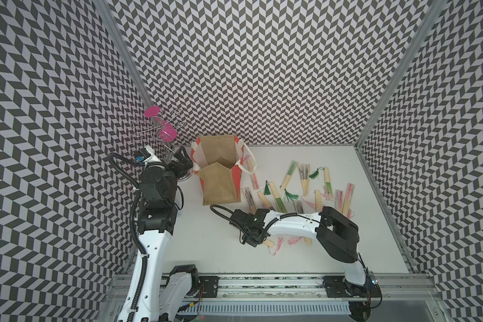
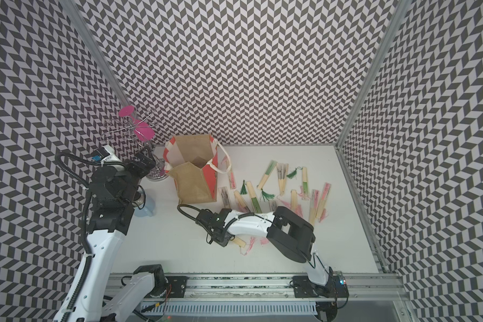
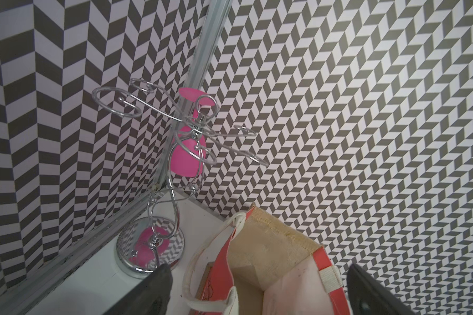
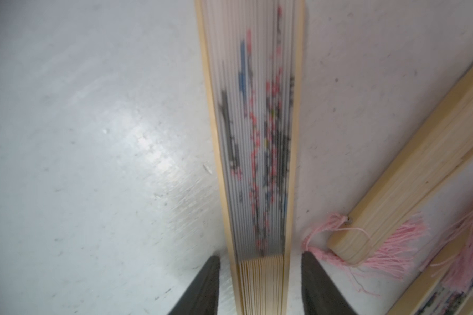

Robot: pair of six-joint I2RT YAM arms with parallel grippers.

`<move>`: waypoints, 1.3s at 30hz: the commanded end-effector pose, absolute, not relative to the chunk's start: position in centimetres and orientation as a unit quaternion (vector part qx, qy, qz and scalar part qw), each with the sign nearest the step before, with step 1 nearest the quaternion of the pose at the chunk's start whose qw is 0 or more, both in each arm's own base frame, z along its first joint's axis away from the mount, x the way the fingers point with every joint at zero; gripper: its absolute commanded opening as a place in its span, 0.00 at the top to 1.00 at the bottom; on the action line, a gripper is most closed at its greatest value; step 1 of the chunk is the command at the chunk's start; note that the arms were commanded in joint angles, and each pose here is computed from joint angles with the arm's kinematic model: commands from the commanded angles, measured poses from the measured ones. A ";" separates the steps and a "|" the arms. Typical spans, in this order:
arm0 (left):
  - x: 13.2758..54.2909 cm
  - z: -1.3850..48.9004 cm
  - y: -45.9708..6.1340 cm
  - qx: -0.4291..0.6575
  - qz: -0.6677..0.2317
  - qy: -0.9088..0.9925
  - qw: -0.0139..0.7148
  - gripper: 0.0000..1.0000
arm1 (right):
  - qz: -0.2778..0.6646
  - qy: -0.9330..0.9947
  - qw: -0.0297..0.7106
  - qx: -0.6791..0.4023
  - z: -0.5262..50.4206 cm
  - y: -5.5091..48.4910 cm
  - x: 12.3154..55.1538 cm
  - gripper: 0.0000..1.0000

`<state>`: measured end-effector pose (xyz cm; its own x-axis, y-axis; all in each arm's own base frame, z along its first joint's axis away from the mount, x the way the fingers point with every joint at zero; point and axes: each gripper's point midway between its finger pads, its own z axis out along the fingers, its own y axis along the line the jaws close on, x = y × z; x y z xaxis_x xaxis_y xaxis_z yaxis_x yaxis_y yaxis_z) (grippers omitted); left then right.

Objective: Take out the folding fans from the tote bags
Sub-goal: Place the folding fan at the center of the board.

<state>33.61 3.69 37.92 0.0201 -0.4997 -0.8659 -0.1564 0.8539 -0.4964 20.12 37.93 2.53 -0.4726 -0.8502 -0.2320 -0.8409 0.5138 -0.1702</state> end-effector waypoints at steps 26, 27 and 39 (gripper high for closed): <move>29.8 18.9 -5.0 -0.188 -0.068 0.784 0.587 0.02 | 0.063 0.790 0.572 0.211 27.1 4.3 31.8 0.00; 29.8 18.4 -4.4 -0.202 -0.065 0.782 0.586 0.02 | 0.052 0.784 0.573 0.233 26.6 3.2 31.8 0.01; 32.4 18.1 4.3 -0.278 0.043 0.700 0.656 0.00 | -0.025 0.674 0.669 0.312 24.3 -3.4 30.6 0.00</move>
